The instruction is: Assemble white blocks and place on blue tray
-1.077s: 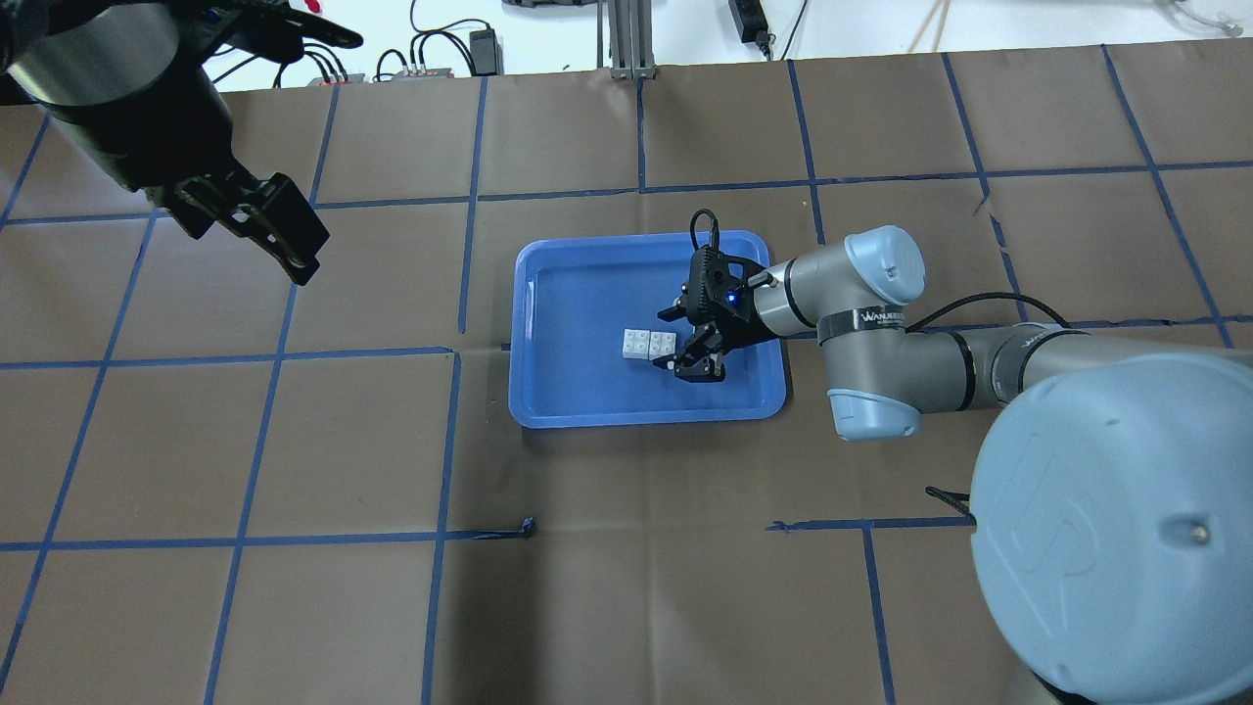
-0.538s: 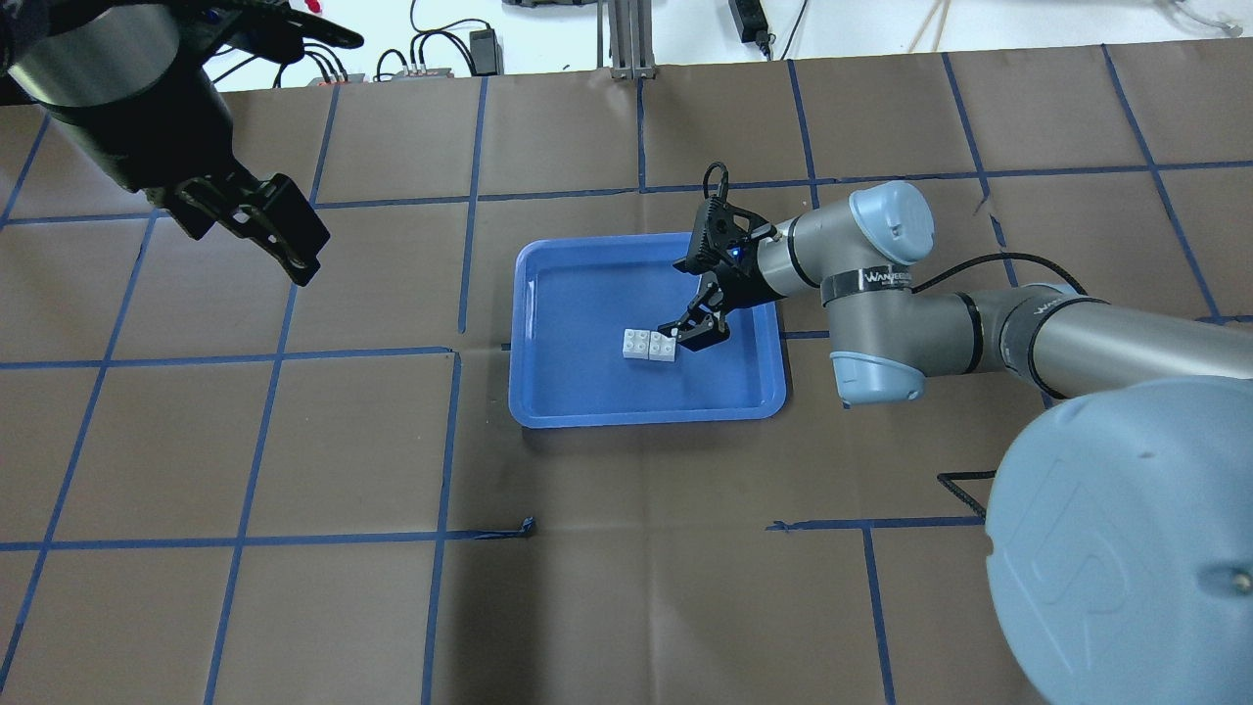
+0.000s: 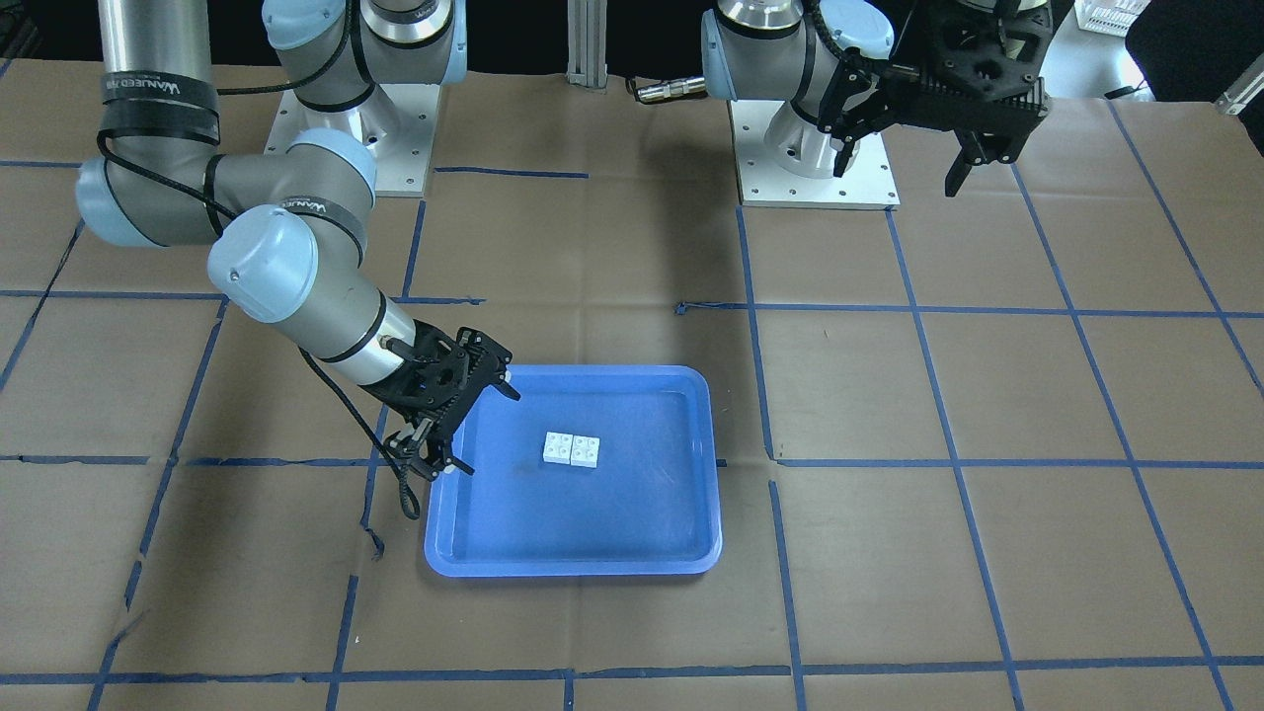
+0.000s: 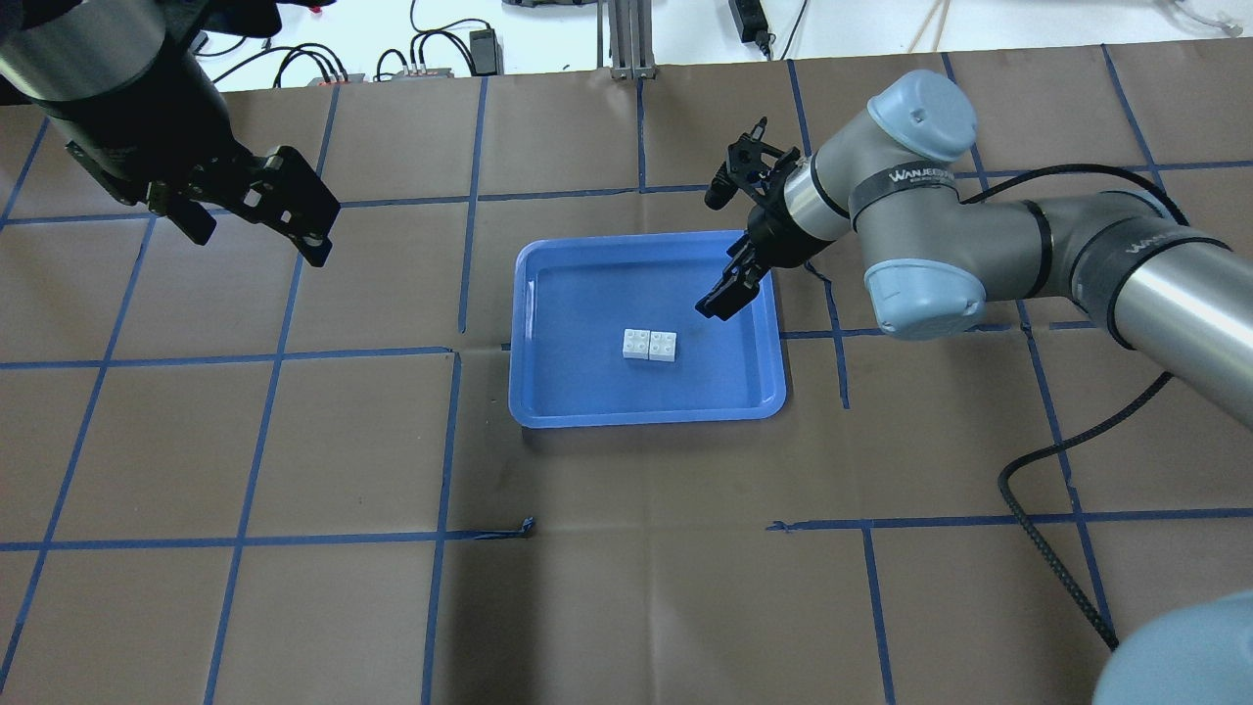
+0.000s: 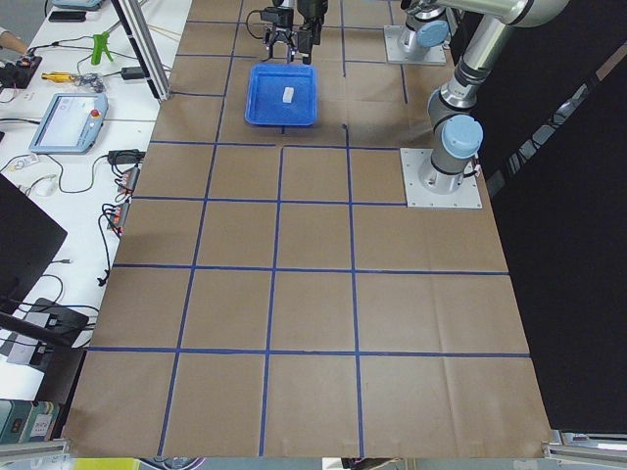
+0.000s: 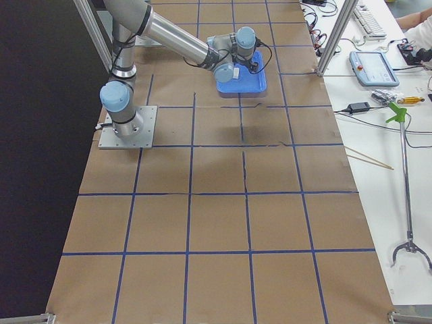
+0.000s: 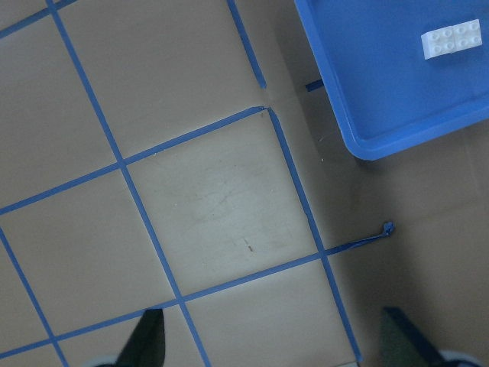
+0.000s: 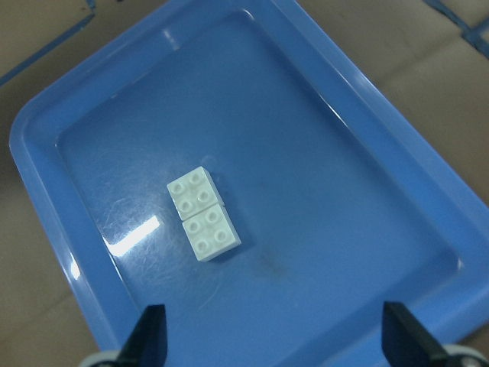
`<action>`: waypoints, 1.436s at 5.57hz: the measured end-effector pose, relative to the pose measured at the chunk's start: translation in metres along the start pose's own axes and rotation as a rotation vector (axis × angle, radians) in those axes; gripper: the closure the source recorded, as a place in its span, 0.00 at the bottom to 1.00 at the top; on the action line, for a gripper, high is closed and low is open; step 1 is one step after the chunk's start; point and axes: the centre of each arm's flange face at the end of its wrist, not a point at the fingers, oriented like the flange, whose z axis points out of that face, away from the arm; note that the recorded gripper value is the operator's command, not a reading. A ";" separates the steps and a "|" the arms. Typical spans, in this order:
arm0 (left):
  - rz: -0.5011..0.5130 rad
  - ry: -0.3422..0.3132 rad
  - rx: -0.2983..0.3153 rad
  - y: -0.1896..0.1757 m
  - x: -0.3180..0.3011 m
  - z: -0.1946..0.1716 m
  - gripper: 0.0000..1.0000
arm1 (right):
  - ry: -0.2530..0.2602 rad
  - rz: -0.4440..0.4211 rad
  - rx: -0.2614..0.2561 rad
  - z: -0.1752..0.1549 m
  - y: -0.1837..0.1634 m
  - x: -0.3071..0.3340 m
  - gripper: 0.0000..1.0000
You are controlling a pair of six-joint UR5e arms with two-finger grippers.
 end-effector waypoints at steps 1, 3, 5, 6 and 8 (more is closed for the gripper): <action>-0.097 0.016 0.023 -0.003 -0.003 0.000 0.01 | 0.055 0.188 -0.076 -0.026 0.005 -0.007 0.00; -0.174 0.012 0.045 -0.004 -0.002 0.002 0.01 | 0.146 0.554 -0.224 -0.087 0.001 -0.017 0.00; -0.171 0.012 0.046 -0.003 -0.001 0.003 0.01 | 0.225 0.849 -0.346 -0.177 -0.018 -0.031 0.00; -0.171 0.012 0.047 -0.003 -0.001 0.003 0.01 | 0.252 0.951 -0.353 -0.212 -0.026 -0.037 0.00; -0.171 0.012 0.047 -0.003 -0.001 0.003 0.01 | 0.260 1.020 -0.368 -0.232 -0.029 -0.041 0.00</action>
